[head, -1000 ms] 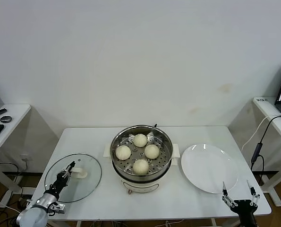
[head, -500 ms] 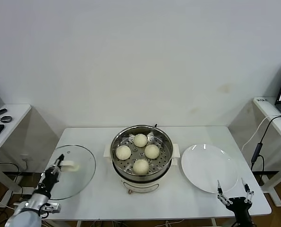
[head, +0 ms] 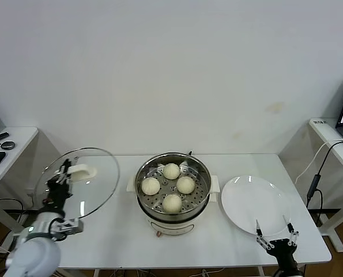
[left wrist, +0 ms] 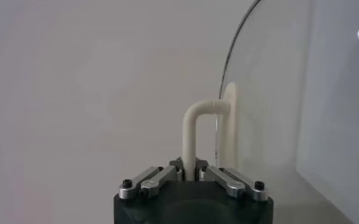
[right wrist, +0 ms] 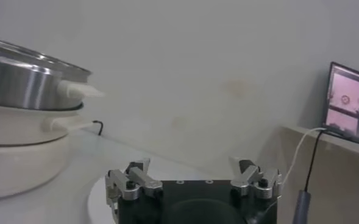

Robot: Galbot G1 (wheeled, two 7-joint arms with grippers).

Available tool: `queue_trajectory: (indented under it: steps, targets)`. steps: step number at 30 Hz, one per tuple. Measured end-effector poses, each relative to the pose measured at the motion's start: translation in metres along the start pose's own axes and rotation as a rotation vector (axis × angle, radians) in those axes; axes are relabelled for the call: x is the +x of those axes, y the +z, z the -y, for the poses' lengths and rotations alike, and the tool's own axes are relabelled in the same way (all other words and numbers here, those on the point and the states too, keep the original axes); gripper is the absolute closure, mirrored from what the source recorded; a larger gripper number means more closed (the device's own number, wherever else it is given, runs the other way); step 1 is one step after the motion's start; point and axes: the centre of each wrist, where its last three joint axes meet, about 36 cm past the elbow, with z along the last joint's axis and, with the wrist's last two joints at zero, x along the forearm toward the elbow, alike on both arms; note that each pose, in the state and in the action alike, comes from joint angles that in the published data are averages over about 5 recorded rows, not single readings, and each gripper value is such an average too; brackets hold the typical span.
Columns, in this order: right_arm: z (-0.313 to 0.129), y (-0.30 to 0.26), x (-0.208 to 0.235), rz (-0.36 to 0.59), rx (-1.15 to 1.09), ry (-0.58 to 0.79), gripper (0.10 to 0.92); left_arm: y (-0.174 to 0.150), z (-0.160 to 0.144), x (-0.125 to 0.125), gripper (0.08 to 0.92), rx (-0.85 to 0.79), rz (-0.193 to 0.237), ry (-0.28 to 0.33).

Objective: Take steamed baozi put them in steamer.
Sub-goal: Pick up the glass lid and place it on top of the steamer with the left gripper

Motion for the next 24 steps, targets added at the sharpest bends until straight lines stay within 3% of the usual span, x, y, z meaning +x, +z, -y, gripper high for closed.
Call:
queue_trajectory:
  steps: [15,24]
  targets:
    - [-0.031,0.007,-0.009,-0.011,0.013,-0.035,0.200,-0.142,0.009,-0.006,0.831,0.003,0.162,0.112]
    - [-0.038,0.011,-0.009,-0.016,0.029,-0.057,0.200,-0.203,0.021,-0.006,0.831,-0.034,0.206,0.126]
